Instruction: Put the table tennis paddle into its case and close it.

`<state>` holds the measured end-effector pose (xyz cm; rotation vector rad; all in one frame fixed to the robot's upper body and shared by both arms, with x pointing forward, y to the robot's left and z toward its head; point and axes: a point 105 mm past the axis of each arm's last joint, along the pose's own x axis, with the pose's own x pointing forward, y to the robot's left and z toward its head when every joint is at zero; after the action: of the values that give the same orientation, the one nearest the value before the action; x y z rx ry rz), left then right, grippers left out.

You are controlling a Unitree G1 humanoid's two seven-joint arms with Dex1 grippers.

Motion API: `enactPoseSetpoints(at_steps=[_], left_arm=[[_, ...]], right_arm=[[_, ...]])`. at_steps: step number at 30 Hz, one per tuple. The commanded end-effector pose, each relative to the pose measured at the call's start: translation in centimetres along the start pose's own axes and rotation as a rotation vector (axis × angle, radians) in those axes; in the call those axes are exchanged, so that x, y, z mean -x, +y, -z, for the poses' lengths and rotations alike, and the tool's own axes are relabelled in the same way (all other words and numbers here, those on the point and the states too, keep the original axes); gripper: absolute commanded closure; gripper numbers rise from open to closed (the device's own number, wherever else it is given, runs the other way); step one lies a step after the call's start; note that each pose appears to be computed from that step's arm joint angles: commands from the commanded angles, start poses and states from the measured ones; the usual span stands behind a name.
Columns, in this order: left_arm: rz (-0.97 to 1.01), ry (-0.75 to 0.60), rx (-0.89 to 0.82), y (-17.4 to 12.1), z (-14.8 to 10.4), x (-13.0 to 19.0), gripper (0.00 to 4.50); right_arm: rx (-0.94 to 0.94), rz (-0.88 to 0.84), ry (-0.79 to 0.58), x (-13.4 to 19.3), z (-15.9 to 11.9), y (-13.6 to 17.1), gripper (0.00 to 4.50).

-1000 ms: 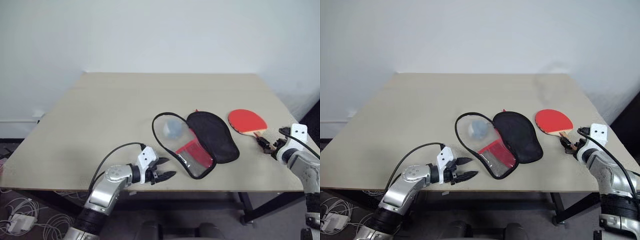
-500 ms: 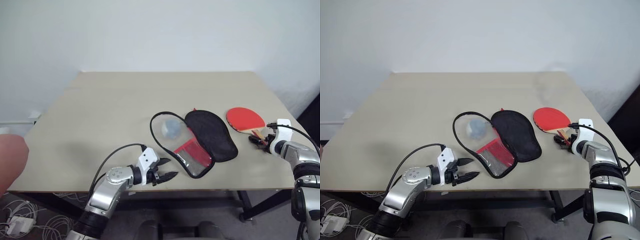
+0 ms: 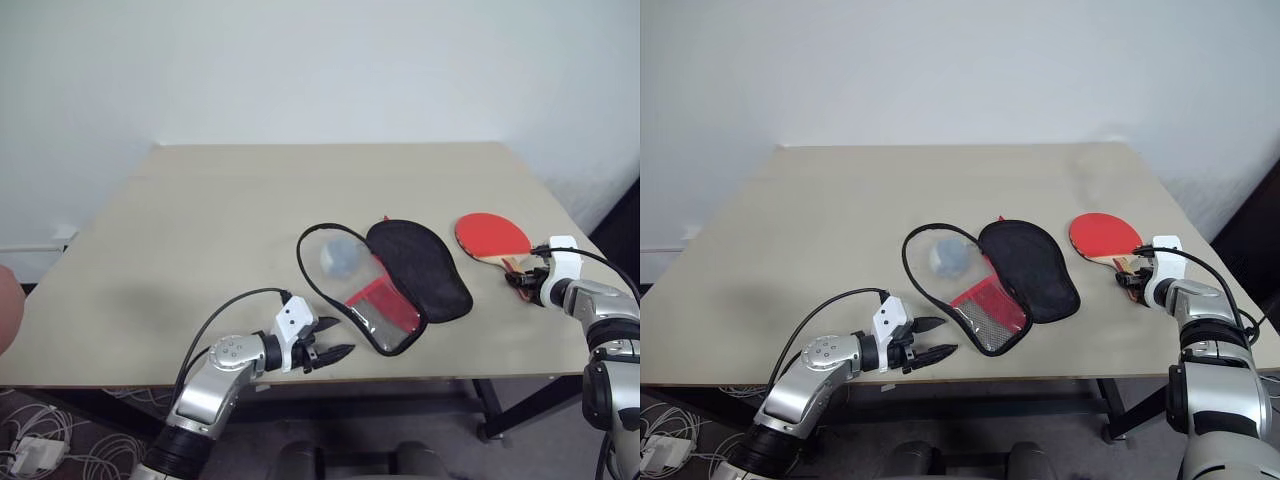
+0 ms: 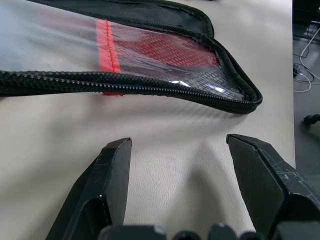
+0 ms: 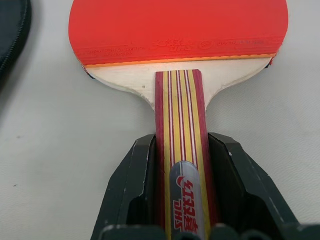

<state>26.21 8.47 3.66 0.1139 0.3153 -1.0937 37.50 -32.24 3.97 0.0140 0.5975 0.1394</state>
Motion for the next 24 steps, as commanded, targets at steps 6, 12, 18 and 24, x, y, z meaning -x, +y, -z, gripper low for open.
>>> enactPoseSetpoints(at_steps=[6, 12, 18, 24], left_arm=[[0.017, -0.052, -0.030, 0.2, -1.6, -0.3, 1.29], [0.032, -0.054, -0.035, 0.2, -1.9, -0.6, 1.29], [0.051, -0.061, -0.036, 0.1, -2.1, -1.0, 1.29], [0.067, -0.060, -0.037, 0.0, -2.1, -1.5, 1.29]], right_arm=[[0.037, 0.028, -0.079, 0.4, -2.3, -0.3, 3.23], [0.041, -0.012, -0.206, 1.7, -5.3, 0.3, 3.23], [0.122, -0.168, -0.275, 3.5, -6.7, 6.3, 3.23], [0.154, -0.250, -0.253, 3.6, -4.9, 12.3, 3.23]])
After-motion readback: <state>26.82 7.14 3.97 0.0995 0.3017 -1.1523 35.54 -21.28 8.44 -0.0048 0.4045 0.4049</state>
